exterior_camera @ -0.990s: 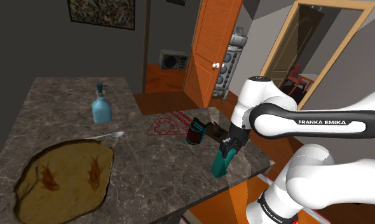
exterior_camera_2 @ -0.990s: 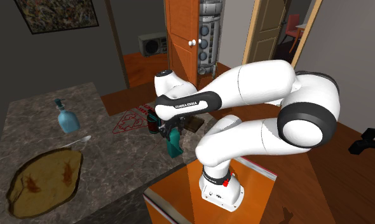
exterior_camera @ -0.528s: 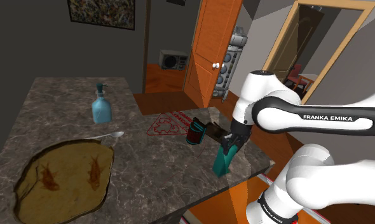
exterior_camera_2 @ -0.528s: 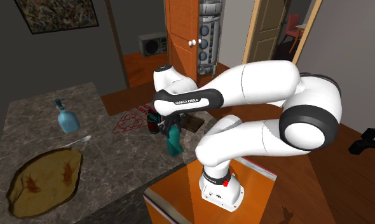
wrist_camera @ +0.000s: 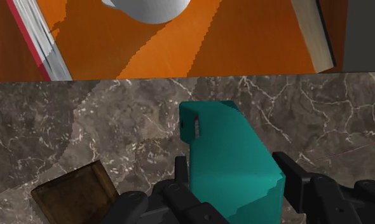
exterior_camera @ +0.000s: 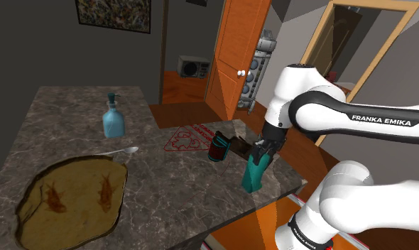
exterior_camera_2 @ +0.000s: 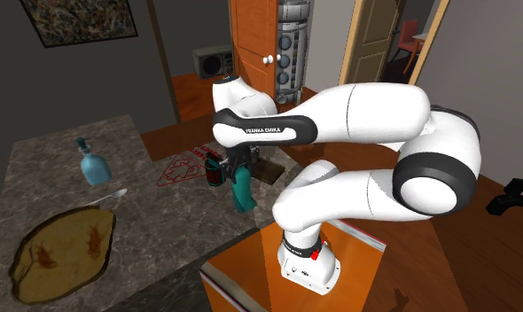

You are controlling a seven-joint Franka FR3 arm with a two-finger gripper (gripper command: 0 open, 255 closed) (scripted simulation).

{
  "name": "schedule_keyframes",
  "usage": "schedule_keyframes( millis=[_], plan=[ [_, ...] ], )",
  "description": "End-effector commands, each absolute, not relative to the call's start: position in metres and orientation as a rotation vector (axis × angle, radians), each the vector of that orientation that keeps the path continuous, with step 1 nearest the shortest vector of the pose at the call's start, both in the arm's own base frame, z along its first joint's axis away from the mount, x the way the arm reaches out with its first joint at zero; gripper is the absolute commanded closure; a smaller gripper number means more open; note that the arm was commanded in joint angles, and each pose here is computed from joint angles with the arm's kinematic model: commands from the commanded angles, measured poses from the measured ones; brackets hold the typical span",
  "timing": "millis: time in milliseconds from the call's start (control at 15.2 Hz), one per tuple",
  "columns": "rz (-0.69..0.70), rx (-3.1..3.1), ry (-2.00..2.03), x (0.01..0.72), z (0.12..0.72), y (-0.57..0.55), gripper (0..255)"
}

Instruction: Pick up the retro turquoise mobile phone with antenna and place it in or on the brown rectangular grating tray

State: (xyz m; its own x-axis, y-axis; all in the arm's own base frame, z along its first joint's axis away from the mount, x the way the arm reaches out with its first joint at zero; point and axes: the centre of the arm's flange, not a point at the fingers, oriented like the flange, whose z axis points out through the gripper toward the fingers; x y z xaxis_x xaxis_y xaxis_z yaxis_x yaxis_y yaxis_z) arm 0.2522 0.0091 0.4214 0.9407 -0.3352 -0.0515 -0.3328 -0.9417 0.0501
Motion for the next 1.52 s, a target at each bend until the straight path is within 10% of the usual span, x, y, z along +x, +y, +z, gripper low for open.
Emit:
schedule_keyframes(
  millis=[0,1452],
  plan=[
    [-0.092,3.055,-0.526,0.251,0.433,0.010,255],
    [-0.092,3.055,-0.526,0.326,0.503,-0.129,255]
  ],
)
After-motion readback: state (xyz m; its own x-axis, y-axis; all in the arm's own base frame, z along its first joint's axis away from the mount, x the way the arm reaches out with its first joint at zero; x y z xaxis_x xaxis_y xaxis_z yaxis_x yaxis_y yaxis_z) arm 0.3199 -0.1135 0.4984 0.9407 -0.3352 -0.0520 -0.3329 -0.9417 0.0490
